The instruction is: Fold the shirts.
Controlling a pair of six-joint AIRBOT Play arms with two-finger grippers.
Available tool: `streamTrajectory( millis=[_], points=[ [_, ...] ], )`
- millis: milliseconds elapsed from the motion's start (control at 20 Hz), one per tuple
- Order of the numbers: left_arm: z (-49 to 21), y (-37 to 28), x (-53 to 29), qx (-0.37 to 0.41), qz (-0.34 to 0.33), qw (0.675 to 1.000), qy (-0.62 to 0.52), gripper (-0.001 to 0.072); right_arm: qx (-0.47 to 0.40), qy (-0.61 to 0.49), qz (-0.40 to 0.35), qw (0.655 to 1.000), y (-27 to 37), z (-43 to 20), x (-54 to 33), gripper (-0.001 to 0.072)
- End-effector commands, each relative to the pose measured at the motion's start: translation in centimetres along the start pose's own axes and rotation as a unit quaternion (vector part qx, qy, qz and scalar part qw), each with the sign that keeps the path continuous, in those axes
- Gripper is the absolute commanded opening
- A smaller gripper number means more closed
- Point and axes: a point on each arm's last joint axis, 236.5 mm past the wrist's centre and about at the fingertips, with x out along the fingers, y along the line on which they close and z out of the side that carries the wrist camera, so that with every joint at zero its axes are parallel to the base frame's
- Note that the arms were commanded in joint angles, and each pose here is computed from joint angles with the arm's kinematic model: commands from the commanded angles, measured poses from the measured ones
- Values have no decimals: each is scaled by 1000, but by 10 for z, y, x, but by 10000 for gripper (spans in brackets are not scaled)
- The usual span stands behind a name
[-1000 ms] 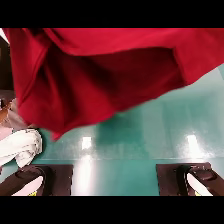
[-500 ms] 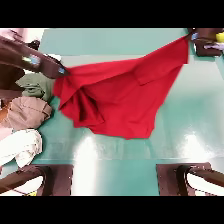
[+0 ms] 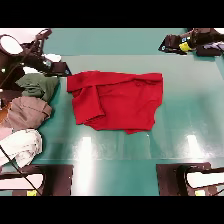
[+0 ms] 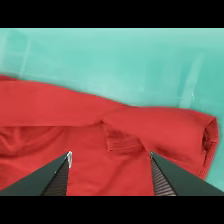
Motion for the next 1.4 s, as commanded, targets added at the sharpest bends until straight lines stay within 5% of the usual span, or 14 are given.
streamTrajectory(
  millis=[0, 150, 500, 1050, 1150, 1200, 1350],
  points=[
    [-40, 28, -4, -57, -15, 996, 71, 624, 10, 19, -7, 1000, -12, -8, -5, 550],
    [-100, 18, 27, -107, -78, 982, 137, 624, -9, 49, -6, 999, -7, -24, -22, 550],
    [-206, 1, 71, -186, -113, 962, 167, 624, -26, 44, 10, 999, 11, -28, -56, 550],
    [-218, -27, 101, -193, -115, 963, 149, 605, -29, 50, 10, 998, 14, -33, -66, 550],
    [-214, -27, 103, -208, -113, 961, 143, 171, -29, 67, 10, 997, 13, -41, -67, 550],
    [-212, -28, 102, -205, -114, 962, 143, 31, -29, 77, 9, 997, 13, -46, -67, 550],
    [-198, -34, 89, -176, -124, 966, 143, 24, -34, 118, 7, 992, 11, -65, -71, 547]
  ],
)
